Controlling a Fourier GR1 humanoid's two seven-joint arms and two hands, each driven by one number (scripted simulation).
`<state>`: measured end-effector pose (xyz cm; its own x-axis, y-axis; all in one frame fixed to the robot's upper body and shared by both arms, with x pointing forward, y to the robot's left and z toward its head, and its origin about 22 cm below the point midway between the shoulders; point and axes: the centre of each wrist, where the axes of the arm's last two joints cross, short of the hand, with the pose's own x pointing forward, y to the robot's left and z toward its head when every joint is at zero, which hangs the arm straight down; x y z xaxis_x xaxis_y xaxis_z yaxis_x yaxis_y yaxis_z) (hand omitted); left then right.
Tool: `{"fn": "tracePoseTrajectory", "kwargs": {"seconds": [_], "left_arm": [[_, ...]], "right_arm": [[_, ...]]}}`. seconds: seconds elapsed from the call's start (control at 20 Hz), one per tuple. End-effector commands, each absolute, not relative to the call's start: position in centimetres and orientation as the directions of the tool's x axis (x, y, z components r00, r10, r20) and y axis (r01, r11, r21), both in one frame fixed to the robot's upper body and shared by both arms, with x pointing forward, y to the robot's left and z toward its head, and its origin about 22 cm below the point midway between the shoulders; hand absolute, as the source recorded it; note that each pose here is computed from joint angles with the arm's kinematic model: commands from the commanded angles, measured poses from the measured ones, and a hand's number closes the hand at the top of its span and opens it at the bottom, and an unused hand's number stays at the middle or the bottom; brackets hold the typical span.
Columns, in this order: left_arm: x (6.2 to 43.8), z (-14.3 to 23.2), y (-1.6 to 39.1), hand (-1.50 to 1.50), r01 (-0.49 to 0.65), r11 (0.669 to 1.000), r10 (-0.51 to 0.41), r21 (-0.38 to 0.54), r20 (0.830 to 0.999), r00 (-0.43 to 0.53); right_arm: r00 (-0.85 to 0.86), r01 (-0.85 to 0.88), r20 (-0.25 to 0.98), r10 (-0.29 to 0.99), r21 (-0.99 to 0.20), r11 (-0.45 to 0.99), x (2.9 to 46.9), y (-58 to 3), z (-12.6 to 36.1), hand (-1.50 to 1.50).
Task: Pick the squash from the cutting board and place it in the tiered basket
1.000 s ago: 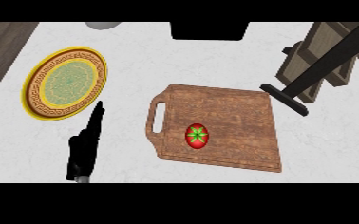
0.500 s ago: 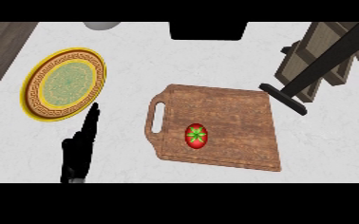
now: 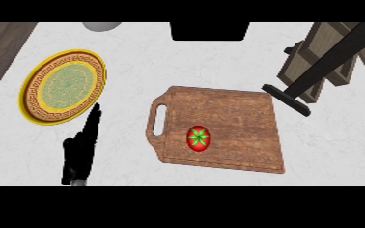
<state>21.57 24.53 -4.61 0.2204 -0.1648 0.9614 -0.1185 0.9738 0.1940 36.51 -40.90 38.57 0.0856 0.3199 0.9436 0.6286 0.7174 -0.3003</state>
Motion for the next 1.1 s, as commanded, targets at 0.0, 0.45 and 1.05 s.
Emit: {"fn": "tracePoseTrajectory", "kwargs": {"seconds": [0.0,0.45,1.05], "left_arm": [[23.0,-4.5,24.7,0.00,-0.132,0.971,-0.159,0.200,0.949,0.272],[21.0,-4.7,25.5,0.00,-0.162,0.967,-0.145,0.196,0.949,0.280],[18.8,-5.8,26.0,0.00,-0.182,0.961,-0.151,0.210,0.945,0.292]], "right_arm": [[0.063,0.768,0.946,0.318,-0.250,0.590,33.6,-43.6,40.5,-1.50],[0.084,0.864,0.970,0.227,-0.185,0.468,22.1,-53.8,42.3,-1.50],[0.049,0.795,0.973,0.227,-0.175,0.581,7.0,-61.8,43.8,-1.50]]}}
